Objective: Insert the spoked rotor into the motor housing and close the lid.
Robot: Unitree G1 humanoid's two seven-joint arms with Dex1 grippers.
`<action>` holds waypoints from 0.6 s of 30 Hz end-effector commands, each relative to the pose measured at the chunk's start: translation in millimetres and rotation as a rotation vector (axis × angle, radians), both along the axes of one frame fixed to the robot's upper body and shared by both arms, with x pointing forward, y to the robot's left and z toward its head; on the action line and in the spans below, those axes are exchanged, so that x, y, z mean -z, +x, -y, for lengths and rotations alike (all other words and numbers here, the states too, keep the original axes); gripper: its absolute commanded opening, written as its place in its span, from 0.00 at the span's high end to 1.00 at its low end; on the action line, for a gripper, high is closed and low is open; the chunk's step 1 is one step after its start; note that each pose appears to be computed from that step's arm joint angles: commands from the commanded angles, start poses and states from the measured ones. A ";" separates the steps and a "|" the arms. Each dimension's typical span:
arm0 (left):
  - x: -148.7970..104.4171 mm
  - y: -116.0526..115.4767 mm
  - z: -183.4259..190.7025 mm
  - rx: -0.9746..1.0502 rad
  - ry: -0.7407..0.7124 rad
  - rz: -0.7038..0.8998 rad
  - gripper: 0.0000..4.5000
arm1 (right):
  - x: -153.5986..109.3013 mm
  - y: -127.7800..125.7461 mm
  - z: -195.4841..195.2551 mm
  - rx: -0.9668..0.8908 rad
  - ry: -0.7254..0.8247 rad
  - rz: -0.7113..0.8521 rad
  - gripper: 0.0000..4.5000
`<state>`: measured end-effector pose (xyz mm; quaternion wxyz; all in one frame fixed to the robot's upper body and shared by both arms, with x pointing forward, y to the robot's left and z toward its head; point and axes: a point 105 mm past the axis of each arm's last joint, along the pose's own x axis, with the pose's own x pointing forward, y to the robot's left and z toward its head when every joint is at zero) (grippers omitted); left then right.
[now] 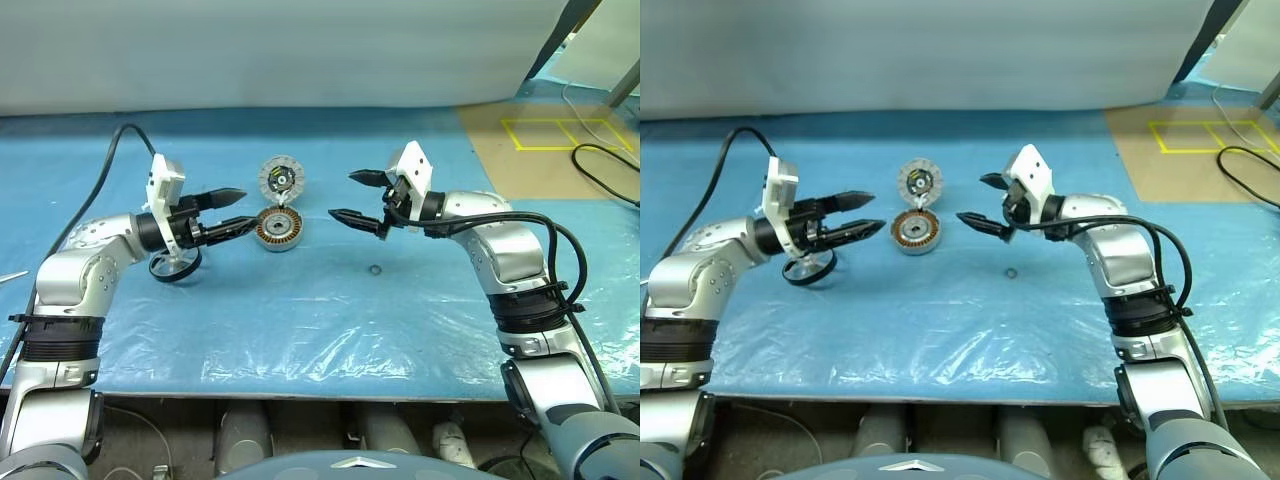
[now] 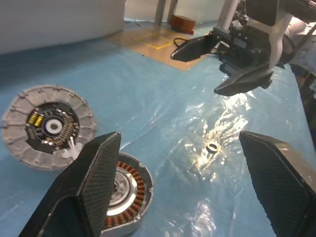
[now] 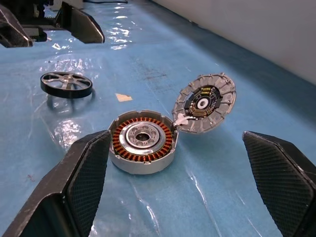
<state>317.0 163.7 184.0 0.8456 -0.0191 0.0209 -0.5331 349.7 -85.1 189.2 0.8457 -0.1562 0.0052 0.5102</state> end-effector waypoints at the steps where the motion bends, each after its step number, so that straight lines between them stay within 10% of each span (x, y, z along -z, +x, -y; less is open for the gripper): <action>1: -5.2 -6.7 -3.0 0.011 0.034 0.033 0.10 | -7.6 -6.8 -4.9 -0.051 -0.024 0.051 0.00; 18: 33.5 -30.5 -16.6 -0.075 0.122 0.002 0.10 | -9.4 18.6 -86.0 -0.468 -0.489 0.024 0.00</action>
